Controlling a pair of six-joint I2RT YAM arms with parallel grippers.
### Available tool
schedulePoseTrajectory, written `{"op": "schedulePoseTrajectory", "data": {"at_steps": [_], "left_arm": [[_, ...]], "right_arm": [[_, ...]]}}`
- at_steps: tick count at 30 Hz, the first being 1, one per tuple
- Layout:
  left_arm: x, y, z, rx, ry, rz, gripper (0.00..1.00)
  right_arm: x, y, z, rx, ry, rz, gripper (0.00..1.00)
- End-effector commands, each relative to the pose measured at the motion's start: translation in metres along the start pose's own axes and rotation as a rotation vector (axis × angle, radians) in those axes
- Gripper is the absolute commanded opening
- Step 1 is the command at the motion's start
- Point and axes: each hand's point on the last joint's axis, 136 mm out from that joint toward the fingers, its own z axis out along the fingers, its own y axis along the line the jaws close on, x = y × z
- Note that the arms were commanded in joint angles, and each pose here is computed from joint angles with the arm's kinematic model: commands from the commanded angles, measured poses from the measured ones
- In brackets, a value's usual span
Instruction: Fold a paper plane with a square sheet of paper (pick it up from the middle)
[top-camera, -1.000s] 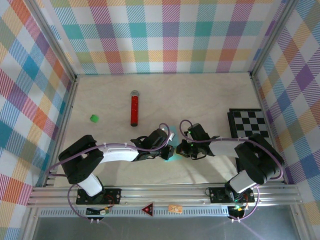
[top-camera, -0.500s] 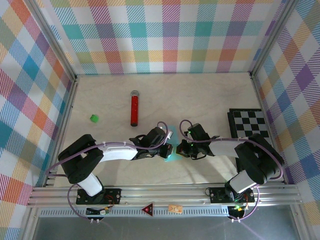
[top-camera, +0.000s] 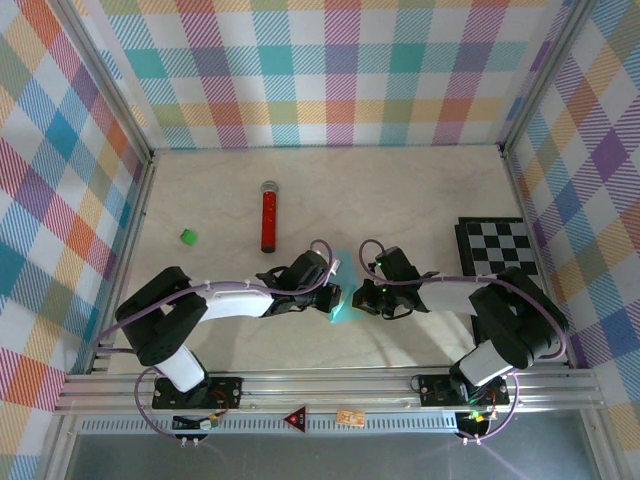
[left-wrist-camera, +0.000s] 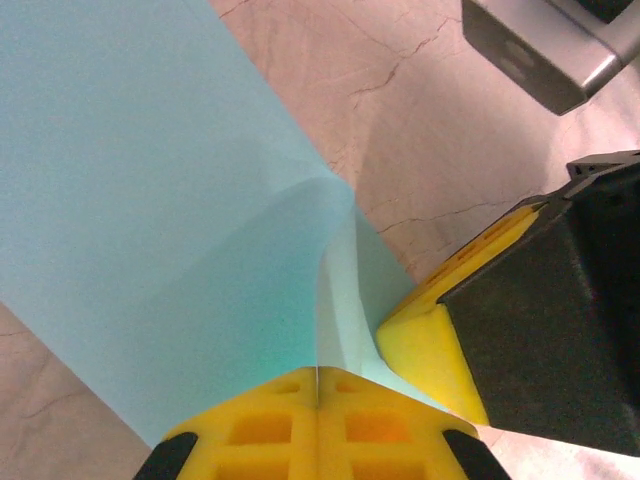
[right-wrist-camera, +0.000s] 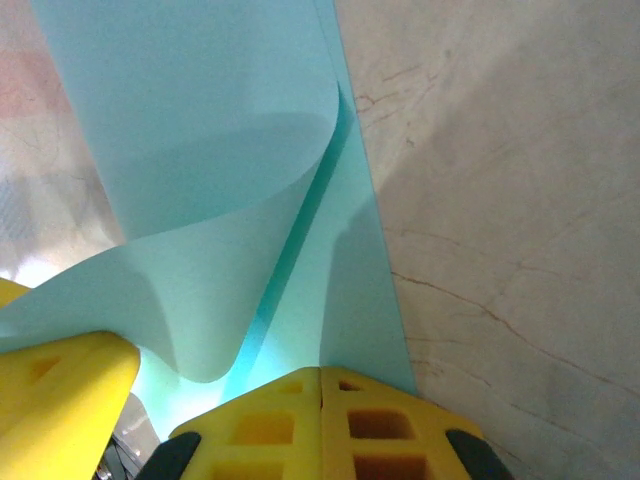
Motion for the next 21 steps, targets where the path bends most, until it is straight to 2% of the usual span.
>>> {"op": "schedulePoseTrajectory", "data": {"at_steps": [1, 21], "left_arm": [[0.012, 0.017, 0.004, -0.056, 0.044, 0.011, 0.02], [0.014, 0.034, 0.007, -0.133, 0.035, 0.003, 0.03]], "right_arm": [[0.012, -0.023, 0.004, 0.079, 0.044, 0.034, 0.05], [0.013, -0.024, 0.004, 0.084, 0.045, 0.035, 0.05]]}}
